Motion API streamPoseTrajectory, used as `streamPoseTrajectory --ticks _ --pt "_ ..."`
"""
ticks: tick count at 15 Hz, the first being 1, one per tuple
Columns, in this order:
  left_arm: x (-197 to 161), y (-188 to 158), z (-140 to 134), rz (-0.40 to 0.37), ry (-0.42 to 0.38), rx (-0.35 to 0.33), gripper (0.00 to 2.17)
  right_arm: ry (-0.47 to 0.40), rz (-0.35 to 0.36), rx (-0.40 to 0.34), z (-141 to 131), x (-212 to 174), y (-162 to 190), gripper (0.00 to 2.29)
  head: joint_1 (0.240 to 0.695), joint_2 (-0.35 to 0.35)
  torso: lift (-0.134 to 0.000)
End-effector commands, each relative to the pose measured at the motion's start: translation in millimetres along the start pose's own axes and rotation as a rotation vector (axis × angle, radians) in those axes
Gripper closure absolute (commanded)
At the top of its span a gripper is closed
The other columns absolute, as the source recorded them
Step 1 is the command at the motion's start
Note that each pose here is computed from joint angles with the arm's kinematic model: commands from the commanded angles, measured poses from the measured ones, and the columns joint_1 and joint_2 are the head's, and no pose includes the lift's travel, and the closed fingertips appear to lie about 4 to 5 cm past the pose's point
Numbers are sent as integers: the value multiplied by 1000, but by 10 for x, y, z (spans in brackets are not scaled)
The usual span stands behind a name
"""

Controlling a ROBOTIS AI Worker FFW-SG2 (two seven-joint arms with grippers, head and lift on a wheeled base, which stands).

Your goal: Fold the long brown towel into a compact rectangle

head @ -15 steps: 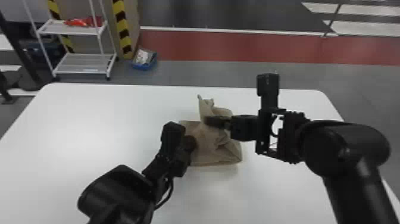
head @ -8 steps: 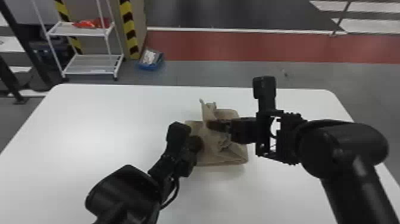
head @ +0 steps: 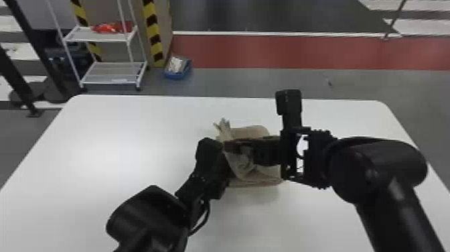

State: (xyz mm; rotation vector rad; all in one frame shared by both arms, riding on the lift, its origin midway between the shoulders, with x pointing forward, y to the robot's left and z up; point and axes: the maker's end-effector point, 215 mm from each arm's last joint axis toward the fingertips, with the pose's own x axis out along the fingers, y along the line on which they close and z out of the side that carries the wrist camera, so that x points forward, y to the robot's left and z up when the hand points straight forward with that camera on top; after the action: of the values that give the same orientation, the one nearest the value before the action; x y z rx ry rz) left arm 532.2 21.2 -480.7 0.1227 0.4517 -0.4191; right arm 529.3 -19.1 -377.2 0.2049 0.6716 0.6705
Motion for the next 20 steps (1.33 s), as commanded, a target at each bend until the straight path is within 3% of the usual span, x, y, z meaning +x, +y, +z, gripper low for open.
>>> streamPoseTrajectory --ticks 1,6,9,10,11,12,13,16,20 --pt "0 1 -1 0 0 0 1767 -15 -3 10 -46 -28 -27 110 695 2 -124" --pt "-11 41 -25 7 3 -2 1767 -131 -11 24 101 -523 -82 76 695 -8 -124" --pt "-30 90 -48 15 3 -8 1767 -158 -51 15 -69 -1074 -296 154 695 -37 -124" --pt "-33 120 -24 20 -4 -12 1767 -161 -48 21 -152 -1235 -352 380 695 -48 -124" --pt "-33 116 -15 18 -7 -12 1767 -129 -38 35 -340 -1410 -425 947 695 -62 -124" --pt "-35 117 -33 19 -4 -11 1767 -72 -32 70 -577 -1535 -486 1690 695 -87 -124" --pt "-35 117 -33 19 -4 -11 1767 -46 -6 91 -716 -1604 -492 1993 695 -99 -124" --pt "-33 133 -12 21 -8 -14 1767 1 5 93 -1095 -1548 -475 2078 695 -142 -124" --pt "-45 119 -63 20 -1 -15 1767 -48 13 40 -1126 -1238 -499 2078 695 -137 -124"
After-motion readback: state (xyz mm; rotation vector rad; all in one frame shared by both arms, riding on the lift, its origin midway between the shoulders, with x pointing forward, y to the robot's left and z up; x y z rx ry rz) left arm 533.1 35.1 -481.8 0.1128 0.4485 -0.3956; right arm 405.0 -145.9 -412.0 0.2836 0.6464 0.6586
